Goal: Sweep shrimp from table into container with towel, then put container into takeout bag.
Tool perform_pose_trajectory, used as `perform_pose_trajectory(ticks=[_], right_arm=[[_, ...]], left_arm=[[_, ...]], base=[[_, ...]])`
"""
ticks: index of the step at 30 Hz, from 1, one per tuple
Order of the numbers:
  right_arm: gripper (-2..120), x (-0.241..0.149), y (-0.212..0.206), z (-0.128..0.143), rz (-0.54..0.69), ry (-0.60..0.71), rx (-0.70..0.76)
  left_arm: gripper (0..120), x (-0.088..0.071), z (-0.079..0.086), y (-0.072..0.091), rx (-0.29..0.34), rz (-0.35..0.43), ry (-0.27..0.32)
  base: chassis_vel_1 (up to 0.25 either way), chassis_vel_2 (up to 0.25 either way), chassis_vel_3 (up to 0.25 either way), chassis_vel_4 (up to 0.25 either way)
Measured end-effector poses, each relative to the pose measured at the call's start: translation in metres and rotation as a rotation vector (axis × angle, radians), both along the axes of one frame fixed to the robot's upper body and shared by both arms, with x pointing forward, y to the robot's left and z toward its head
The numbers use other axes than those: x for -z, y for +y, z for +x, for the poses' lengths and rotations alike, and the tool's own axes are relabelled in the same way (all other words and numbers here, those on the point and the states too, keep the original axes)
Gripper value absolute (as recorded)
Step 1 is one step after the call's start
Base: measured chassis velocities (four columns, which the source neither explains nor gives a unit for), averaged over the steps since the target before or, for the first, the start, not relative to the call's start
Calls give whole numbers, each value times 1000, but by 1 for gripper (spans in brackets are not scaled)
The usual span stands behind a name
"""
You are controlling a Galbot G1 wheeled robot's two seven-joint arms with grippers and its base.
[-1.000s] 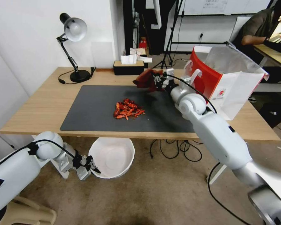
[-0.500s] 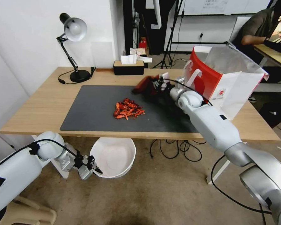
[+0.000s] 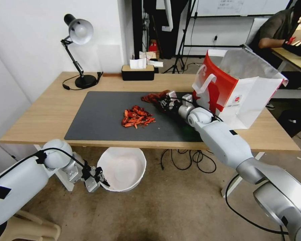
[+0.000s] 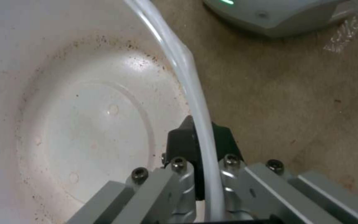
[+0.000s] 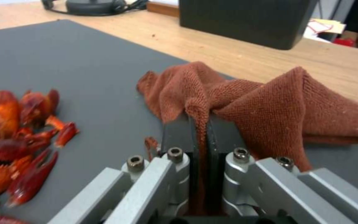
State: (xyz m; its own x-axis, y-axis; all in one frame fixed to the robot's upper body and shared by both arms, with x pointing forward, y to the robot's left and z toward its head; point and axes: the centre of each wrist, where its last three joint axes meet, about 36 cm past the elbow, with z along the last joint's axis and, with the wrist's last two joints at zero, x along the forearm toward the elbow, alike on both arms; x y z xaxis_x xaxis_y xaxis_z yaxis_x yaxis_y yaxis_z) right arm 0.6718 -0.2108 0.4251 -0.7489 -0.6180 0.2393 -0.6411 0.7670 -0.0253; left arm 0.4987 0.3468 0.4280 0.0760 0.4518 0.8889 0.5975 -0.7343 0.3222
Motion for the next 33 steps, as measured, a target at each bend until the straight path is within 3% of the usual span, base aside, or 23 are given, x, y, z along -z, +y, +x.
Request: perform_pose_trajectory(ticks=[10, 33], right_arm=[[2, 6, -1, -4, -27, 23, -67], [2, 12, -27, -21, -10, 67, -292]], left_arm=[[0, -11, 22, -5, 12, 7, -17], [0, -7, 37, -4, 19, -1, -17]], base=[[0, 0, 0, 0], [0, 0, 0, 0]])
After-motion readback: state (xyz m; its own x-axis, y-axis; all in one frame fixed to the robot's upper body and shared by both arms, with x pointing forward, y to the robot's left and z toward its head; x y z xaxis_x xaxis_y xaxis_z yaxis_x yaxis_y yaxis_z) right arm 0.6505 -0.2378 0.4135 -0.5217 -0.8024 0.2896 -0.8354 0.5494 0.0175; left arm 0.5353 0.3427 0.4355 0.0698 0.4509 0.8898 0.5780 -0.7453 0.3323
